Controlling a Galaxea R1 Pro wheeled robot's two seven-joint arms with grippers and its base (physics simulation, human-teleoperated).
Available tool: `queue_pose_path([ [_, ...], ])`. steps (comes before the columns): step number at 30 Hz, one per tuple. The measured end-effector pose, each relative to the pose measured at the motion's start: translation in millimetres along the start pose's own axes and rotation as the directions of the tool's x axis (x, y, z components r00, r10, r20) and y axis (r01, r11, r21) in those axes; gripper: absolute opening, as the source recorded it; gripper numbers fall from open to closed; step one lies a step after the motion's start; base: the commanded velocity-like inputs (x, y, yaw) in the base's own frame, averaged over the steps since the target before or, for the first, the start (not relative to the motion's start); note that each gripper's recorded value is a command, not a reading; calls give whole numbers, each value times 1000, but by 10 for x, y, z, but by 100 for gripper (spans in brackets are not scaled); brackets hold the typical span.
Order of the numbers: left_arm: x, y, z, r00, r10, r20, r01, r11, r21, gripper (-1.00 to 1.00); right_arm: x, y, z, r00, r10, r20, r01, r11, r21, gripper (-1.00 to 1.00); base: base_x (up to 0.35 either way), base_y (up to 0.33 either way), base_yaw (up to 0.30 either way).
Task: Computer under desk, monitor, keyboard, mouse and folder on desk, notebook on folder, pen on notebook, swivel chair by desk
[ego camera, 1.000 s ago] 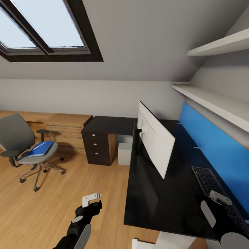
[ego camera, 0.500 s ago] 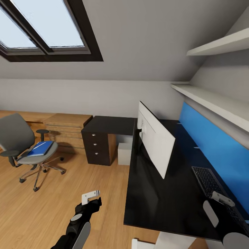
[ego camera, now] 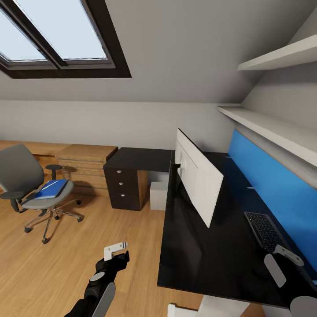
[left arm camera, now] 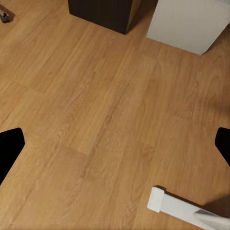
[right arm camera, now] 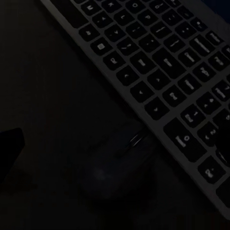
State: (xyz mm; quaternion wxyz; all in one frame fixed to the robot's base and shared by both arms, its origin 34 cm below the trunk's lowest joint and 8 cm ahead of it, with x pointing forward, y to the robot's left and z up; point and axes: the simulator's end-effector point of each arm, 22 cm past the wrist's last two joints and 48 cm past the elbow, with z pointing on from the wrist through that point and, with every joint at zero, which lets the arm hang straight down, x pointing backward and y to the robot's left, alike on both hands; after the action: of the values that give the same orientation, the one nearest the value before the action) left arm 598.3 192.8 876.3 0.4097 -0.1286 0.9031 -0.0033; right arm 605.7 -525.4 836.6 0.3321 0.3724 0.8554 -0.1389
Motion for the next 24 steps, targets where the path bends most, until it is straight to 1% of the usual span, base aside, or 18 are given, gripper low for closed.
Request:
queue_pose_path([
  [4,1,-1,0,1000,0,0,0,1000,0,100,-17,18,-8,1000,-1,4,1,1000,-4,100,0,0,0],
  [5,0,0,0,1000,0,0,0,1000,0,100,-50,36,-18,1000,0,12,0,1000,-7,100,0,0,0],
  [6,1,-1,-1,1000,0,0,0,1000,0,100,-200,104,-67,999,8,44,-7,1000,-24,100,0,0,0],
  [7,1,-2,0,1000,1,0,-1,1000,0,100,-232,117,-77,999,10,50,-9,1000,-28,100,0,0,0],
  [11,0,1,0,1000,0,0,0,1000,0,100,-262,131,-89,998,13,56,-11,999,-31,100,0,0,0],
  [24,50,5,106,1000,0,0,0,1000,-1,100,-209,180,6,998,17,54,-15,999,-34,100,0,0,0],
])
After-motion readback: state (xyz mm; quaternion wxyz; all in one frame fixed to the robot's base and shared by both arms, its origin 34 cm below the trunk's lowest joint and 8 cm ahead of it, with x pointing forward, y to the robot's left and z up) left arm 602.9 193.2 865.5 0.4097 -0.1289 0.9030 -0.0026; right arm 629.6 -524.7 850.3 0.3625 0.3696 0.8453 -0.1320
